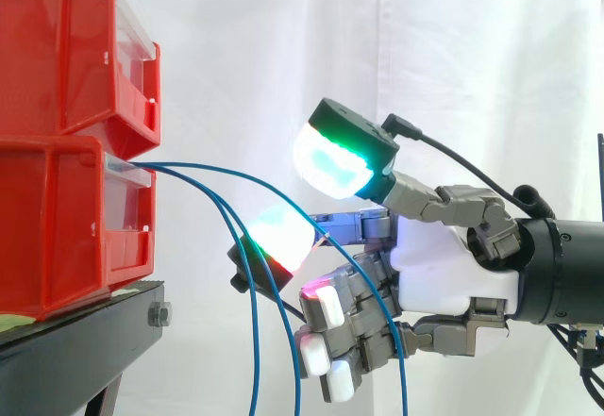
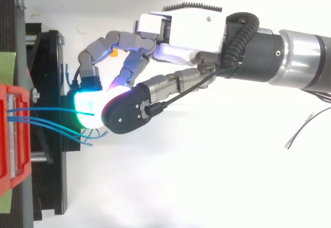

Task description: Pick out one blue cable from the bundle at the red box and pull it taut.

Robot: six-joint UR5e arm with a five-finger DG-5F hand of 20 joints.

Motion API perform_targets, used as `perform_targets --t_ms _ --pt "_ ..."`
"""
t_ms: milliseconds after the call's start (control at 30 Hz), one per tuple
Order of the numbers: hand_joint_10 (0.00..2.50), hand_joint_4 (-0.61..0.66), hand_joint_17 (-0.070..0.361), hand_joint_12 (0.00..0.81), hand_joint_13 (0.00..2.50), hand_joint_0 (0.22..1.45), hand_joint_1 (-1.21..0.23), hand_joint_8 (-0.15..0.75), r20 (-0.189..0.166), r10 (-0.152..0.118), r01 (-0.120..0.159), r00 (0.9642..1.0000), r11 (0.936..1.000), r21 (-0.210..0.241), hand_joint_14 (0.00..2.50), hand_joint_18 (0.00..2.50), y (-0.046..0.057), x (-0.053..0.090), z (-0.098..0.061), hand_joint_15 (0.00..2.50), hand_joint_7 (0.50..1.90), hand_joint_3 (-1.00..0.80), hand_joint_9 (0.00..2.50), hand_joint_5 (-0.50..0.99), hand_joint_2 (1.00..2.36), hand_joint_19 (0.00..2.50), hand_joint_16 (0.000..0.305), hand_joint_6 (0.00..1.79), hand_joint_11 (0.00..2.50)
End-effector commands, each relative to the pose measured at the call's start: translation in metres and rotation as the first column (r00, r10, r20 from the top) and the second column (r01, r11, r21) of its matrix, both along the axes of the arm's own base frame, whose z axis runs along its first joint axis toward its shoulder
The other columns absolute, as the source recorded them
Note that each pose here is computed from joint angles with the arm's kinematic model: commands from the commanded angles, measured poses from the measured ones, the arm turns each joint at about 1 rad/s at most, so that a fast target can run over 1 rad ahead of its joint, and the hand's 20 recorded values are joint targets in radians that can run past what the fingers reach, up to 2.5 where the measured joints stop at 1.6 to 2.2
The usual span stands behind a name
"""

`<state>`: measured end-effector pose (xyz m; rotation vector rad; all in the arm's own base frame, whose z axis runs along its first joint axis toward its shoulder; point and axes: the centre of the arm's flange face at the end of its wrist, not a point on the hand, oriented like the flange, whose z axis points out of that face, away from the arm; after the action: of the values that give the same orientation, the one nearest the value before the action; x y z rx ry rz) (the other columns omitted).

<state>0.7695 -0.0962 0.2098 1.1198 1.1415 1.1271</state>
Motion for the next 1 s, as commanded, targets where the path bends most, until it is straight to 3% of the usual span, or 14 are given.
perform_targets --t_ms 0,67,233,433,500,633,733,767,800,967 --pt "0.02 0.07 0.120 0.392 1.00 0.49 -0.48 0.319 0.000 0.000 0.000 1.0000 1.0000 0.000 0.02 0.91 0.0001 0.0000 -0.0001 0.55 1.03 -0.50 1.08 -0.14 1.00 0.56 0.053 0.78 0.67" --pt "0.03 0.08 0.122 0.393 1.00 0.48 -0.50 0.323 0.000 -0.001 0.001 1.0000 1.0000 0.000 0.02 0.92 -0.0011 -0.0001 -0.0001 0.55 1.03 -0.50 1.09 -0.14 1.00 0.55 0.054 0.78 0.68" --pt "0.02 0.08 0.118 0.376 1.01 0.49 -0.70 0.311 0.000 0.000 0.000 1.0000 1.0000 0.000 0.02 0.93 0.0001 0.0000 -0.0001 0.54 1.00 -0.50 1.06 -0.16 1.00 0.53 0.052 0.85 0.71" --pt "0.02 0.01 0.102 0.332 0.98 0.62 -0.87 0.269 0.000 0.000 0.000 1.0000 1.0000 0.000 0.02 0.89 0.0001 0.0000 -0.0001 0.55 0.96 -0.50 1.01 -0.19 1.00 0.53 0.045 0.91 0.75" --pt "0.02 -0.07 0.100 0.325 0.98 0.69 -0.88 0.259 0.000 0.002 -0.002 1.0000 1.0000 0.000 0.02 0.91 0.0003 0.0000 -0.0001 0.56 1.05 -0.50 1.00 -0.19 1.00 0.53 0.044 0.91 0.75" --pt "0.02 -0.18 0.098 0.321 1.02 0.69 -0.86 0.260 0.000 0.002 -0.002 1.0000 1.0000 0.000 0.02 0.92 0.0003 0.0000 -0.0001 0.56 1.30 -0.27 1.05 -0.20 1.02 0.53 0.044 0.94 0.75" --pt "0.02 -0.24 0.097 0.329 1.07 0.64 -0.79 0.268 0.000 0.002 -0.002 1.0000 1.0000 0.000 0.02 0.94 0.0003 0.0000 -0.0001 0.58 1.22 -0.16 1.12 -0.19 1.02 0.55 0.043 0.95 0.74" --pt "0.03 -0.20 0.103 0.337 1.07 0.62 -0.75 0.275 0.000 0.002 -0.002 1.0000 1.0000 0.000 0.02 0.95 0.0003 0.0000 -0.0001 0.58 1.20 -0.14 1.13 -0.19 1.02 0.54 0.046 0.94 0.74" --pt "0.02 -0.15 0.113 0.366 1.09 0.60 -0.70 0.301 0.000 0.002 -0.002 1.0000 1.0000 0.000 0.02 0.97 0.0003 0.0000 -0.0001 0.57 1.09 -0.15 1.13 -0.18 1.02 0.54 0.050 0.93 0.71" --pt "0.02 -0.07 0.125 0.397 1.09 0.58 -0.58 0.317 0.000 0.000 0.000 1.0000 1.0000 0.000 0.02 0.97 -0.0009 -0.0001 -0.0001 0.57 1.08 -0.18 1.13 -0.18 1.01 0.53 0.056 0.91 0.68"
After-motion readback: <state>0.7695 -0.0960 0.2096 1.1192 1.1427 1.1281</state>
